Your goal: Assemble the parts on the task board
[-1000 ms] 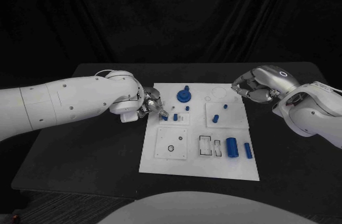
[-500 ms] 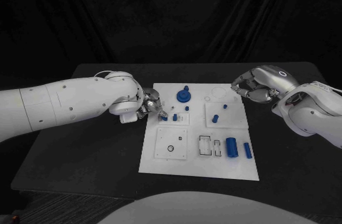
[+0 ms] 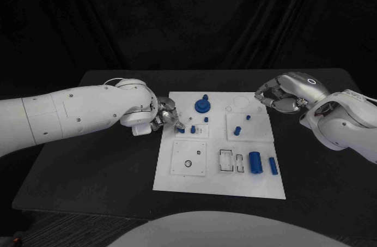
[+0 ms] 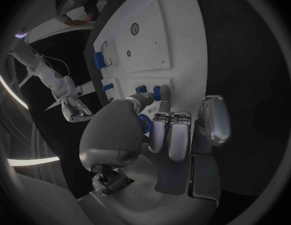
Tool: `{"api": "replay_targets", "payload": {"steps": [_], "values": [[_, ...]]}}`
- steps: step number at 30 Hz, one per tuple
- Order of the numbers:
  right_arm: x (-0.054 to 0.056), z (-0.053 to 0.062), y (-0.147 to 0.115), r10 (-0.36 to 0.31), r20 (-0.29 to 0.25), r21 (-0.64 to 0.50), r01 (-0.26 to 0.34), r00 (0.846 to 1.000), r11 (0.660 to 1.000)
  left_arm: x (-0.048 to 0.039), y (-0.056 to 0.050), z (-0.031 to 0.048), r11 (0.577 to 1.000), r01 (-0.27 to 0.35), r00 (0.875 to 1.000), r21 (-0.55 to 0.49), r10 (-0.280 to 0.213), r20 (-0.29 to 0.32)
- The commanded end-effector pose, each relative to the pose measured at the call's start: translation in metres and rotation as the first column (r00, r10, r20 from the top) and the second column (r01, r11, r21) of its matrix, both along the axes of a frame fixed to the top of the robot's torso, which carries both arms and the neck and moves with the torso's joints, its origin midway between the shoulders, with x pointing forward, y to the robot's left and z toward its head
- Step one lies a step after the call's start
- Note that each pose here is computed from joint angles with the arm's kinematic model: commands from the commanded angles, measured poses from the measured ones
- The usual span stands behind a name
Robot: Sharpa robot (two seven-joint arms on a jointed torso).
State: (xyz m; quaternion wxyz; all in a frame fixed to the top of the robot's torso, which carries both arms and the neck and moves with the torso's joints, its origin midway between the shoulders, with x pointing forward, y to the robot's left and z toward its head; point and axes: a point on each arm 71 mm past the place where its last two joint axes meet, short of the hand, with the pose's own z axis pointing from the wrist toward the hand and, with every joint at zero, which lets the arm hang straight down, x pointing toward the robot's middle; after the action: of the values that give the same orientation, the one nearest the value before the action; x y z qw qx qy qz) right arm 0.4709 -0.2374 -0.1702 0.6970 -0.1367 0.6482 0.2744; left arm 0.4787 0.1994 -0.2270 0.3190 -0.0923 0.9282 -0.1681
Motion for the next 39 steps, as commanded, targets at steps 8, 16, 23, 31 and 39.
{"api": "replay_targets", "payload": {"steps": [8,16,23,31,39], "values": [[0.0000,-0.0011,-0.0002,-0.004,-0.002,-0.001,0.004,1.000,1.000,0.0001,-0.0020,-0.0009,0.999,0.047,0.998,0.020,-0.048,0.048],[0.0000,-0.0015,-0.0001,-0.006,-0.004,-0.002,0.006,1.000,1.000,-0.0005,-0.0035,-0.0007,0.998,0.056,0.997,0.020,-0.056,0.051],[0.0000,-0.0017,0.0000,-0.007,-0.005,-0.002,0.007,1.000,1.000,-0.0019,-0.0046,-0.0013,0.997,0.066,0.997,0.026,-0.067,0.040],[0.0003,-0.0020,0.0004,-0.008,-0.008,-0.004,0.008,1.000,1.000,-0.0030,-0.0051,-0.0022,0.997,0.072,0.997,0.035,-0.073,0.027],[0.0003,-0.0021,0.0006,-0.008,-0.009,-0.004,0.008,1.000,1.000,-0.0035,-0.0068,-0.0031,0.997,0.075,0.997,0.033,-0.076,0.027]]}}
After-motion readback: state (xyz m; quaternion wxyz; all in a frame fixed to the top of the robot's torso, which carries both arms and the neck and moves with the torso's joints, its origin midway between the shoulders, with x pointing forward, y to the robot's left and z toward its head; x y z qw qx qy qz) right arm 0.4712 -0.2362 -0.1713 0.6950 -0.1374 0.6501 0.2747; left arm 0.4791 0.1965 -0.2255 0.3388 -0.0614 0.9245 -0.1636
